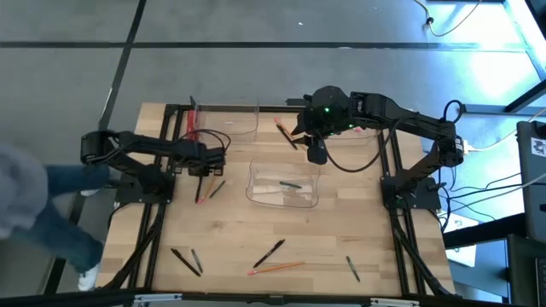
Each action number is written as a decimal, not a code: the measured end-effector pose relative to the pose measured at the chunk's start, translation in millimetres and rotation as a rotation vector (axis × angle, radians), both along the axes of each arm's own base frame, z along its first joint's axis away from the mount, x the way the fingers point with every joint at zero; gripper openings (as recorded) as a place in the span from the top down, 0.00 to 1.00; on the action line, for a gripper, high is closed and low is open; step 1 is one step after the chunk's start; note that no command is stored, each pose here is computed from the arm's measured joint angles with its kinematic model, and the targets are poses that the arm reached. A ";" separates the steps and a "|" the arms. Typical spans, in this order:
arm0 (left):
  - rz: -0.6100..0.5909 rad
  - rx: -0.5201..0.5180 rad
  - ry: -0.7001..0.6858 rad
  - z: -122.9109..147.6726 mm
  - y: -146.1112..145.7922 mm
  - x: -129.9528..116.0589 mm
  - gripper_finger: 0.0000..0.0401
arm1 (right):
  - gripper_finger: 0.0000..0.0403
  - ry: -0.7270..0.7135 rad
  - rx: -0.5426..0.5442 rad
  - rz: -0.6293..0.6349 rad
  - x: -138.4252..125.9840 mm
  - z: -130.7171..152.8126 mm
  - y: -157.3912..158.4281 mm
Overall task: Sort crayons/erasers/pens/pencils in bins
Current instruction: Put the black pen into the top left transparent bin
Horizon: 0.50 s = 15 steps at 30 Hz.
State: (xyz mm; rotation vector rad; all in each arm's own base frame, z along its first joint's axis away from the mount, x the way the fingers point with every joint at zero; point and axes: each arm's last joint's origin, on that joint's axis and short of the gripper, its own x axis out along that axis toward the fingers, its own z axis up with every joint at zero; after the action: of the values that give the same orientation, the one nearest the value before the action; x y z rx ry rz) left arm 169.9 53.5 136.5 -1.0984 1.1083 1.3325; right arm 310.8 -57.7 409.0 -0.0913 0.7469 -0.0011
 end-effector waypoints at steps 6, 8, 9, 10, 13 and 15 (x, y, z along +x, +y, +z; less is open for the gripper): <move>-0.001 0.009 -0.077 11.4 -1.4 -3.4 0.96 | 0.72 0.000 0.001 -0.001 0.0 0.0 0.0; -0.001 0.022 -0.105 16.0 -1.6 -4.5 0.96 | 0.72 0.001 0.000 -0.001 0.0 0.0 0.1; -0.006 0.027 -0.118 18.4 -1.8 -5.2 0.96 | 0.72 0.001 0.000 -0.001 0.0 -0.1 0.1; -0.015 0.032 -0.133 20.8 -2.0 -5.8 0.96 | 0.72 0.001 0.000 -0.001 0.0 -0.1 0.1; -0.036 0.051 -0.182 29.0 -2.7 -8.8 0.96 | 0.72 0.001 0.000 -0.001 0.0 -0.1 0.1; -0.052 0.065 -0.221 34.9 -3.3 -10.7 0.96 | 0.72 0.001 0.000 -0.001 0.0 -0.1 0.1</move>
State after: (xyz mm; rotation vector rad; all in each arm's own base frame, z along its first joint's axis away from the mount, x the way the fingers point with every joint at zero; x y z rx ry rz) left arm 159.2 50.3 171.4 -1.1311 0.9191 1.1677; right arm 310.7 -57.6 408.9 -0.0908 0.7478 -0.0021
